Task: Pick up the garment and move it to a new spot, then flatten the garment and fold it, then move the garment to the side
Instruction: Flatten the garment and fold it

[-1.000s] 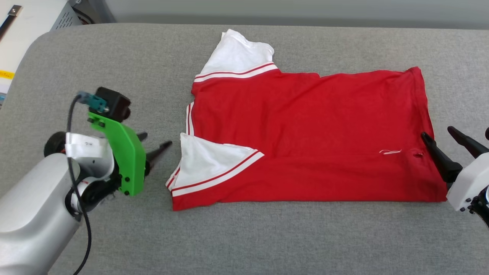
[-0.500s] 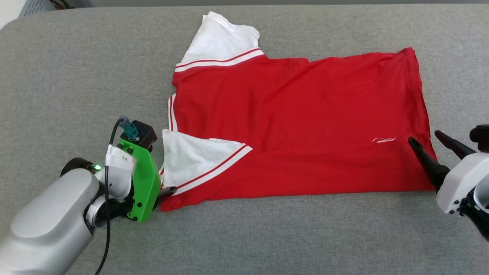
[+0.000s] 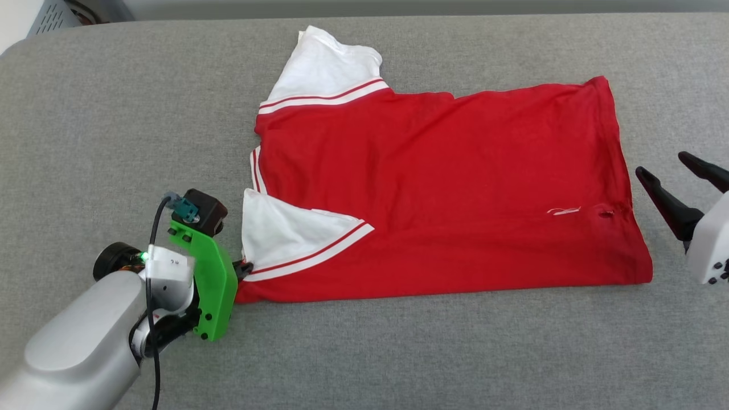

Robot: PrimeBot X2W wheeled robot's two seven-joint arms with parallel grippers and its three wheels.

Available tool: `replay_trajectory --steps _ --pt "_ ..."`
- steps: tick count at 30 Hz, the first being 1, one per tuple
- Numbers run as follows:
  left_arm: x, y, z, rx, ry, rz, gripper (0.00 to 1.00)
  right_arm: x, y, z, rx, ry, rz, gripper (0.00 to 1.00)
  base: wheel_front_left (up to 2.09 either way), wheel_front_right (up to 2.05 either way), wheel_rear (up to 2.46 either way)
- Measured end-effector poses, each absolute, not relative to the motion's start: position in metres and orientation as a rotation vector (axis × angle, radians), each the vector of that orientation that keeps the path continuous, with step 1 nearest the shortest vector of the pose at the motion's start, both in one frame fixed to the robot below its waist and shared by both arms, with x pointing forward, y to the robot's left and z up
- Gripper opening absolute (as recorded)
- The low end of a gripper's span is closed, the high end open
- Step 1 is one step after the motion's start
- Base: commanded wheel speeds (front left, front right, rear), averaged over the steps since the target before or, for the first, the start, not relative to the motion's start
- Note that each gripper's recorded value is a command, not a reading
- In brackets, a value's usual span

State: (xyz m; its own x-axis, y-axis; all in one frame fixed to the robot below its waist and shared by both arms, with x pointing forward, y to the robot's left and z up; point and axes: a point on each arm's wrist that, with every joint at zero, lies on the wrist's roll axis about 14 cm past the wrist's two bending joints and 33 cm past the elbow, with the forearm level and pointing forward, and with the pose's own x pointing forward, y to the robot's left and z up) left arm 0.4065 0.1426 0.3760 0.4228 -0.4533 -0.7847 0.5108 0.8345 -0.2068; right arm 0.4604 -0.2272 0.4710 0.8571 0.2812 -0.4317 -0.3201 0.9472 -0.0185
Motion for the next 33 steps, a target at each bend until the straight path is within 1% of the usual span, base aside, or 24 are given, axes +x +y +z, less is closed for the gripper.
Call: replay_trajectory --steps 2,4,7,11,13,17,18,23,26,27,33 --pt "0.406 0.142 0.383 0.066 0.92 -0.6 0.0 0.459 -0.229 0.476 -0.128 0.48 0.331 1.0 0.0 0.0 0.0" --pt "0.407 0.14 0.391 0.078 0.88 -0.601 0.0 0.454 -0.233 0.472 -0.155 0.564 0.343 1.0 0.0 0.0 0.0" --pt "0.406 0.136 0.399 0.072 0.847 -0.606 0.0 0.44 -0.238 0.455 -0.172 0.726 0.355 1.0 0.0 0.0 0.0" --pt "0.404 0.131 0.404 0.069 0.828 -0.615 0.0 0.429 -0.24 0.434 -0.156 0.874 0.362 1.0 0.0 0.0 0.0" --pt "0.405 0.13 0.404 0.067 0.82 -0.615 0.0 0.425 -0.242 0.422 -0.157 0.921 0.36 1.0 0.0 0.0 0.0" --pt "0.403 0.13 0.402 0.055 0.823 -0.608 0.0 0.421 -0.239 0.395 -0.084 0.983 0.336 1.0 0.0 0.0 0.0" --pt "0.403 0.132 0.398 0.047 0.825 -0.597 0.0 0.414 -0.232 0.374 -0.057 1.029 0.34 1.0 0.0 0.0 0.0" --pt "0.402 0.135 0.391 0.034 0.829 -0.578 0.0 0.406 -0.232 0.355 -0.043 1.059 0.327 1.0 0.0 0.0 0.0" --pt "0.402 0.135 0.39 0.028 0.825 -0.568 0.0 0.406 -0.231 0.355 -0.036 1.03 0.322 1.0 0.0 0.0 0.0" --pt "0.4 0.136 0.389 0.026 0.823 -0.564 0.0 0.406 -0.231 0.356 -0.036 1.016 0.322 0.0 0.0 0.0 0.0" --pt "0.39 0.141 0.393 0.004 0.802 -0.541 0.0 0.409 -0.221 0.379 -0.014 0.884 0.342 0.0 0.0 0.0 0.0"
